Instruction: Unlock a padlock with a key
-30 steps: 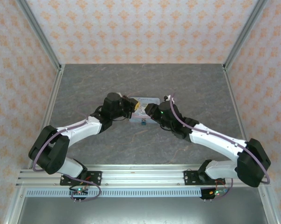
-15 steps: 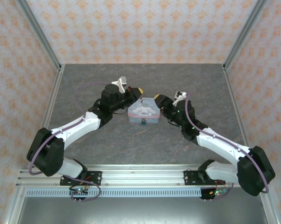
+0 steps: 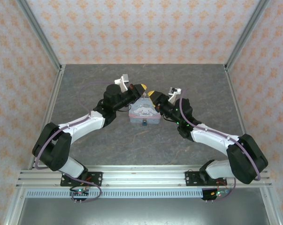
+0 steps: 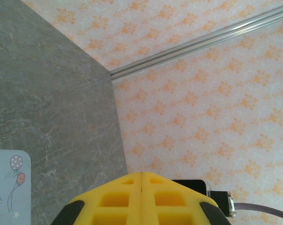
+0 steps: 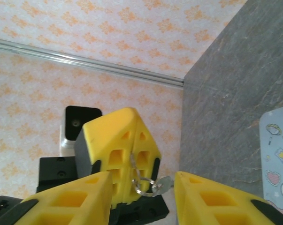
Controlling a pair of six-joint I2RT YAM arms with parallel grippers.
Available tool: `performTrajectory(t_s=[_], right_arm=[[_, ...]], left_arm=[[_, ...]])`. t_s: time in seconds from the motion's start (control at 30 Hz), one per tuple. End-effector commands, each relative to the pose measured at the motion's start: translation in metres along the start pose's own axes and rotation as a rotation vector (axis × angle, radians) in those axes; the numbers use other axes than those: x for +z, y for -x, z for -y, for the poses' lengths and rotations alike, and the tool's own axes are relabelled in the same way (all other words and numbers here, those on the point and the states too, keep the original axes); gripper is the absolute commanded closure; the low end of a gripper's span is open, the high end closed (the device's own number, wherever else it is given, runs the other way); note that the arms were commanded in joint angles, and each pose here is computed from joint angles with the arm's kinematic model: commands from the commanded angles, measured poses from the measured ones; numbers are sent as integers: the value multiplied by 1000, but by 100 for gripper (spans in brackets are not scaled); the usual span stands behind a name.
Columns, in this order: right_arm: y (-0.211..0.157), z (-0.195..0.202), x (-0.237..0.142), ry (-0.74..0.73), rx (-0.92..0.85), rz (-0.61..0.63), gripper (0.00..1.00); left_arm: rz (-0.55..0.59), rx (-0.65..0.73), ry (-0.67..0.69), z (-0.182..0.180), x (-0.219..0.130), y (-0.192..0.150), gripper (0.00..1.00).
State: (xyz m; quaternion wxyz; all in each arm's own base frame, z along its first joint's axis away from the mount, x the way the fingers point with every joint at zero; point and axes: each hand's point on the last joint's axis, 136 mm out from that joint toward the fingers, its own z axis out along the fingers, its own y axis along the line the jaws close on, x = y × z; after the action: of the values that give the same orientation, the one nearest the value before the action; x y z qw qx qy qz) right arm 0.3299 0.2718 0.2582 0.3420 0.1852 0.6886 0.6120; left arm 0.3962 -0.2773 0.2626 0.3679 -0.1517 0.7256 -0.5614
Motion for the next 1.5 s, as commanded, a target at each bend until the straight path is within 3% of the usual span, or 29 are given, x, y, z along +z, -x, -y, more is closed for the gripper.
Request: performTrajectory(t_s=[0.0,0.8,0.9,1.07,1.17,1.37,1.47], right_arm=[[5,-29,4,102,1,4,62],[0,-19,20,87,31,-27,74],[-2,-17,20,82,32,-35,80],[-5,-11,15,67,29,-40,100],[-6,-4,8,40,7,-41,100],[-8,11,-11,-88,-186,-81,100],[-11,15,-21,-138,-312,-119,100]], left_arm=[[26,-11,-67,16,2,7,100],[12,-38,-60,11,11,-3,100],[15,-44,-56,10,12,-3,100],[22,-60,-32,6,14,-1,100],[24,-82,8,1,13,-1,100],[19,-107,135,-9,-7,3,52],[-20,-101,185,-8,-19,0,42]])
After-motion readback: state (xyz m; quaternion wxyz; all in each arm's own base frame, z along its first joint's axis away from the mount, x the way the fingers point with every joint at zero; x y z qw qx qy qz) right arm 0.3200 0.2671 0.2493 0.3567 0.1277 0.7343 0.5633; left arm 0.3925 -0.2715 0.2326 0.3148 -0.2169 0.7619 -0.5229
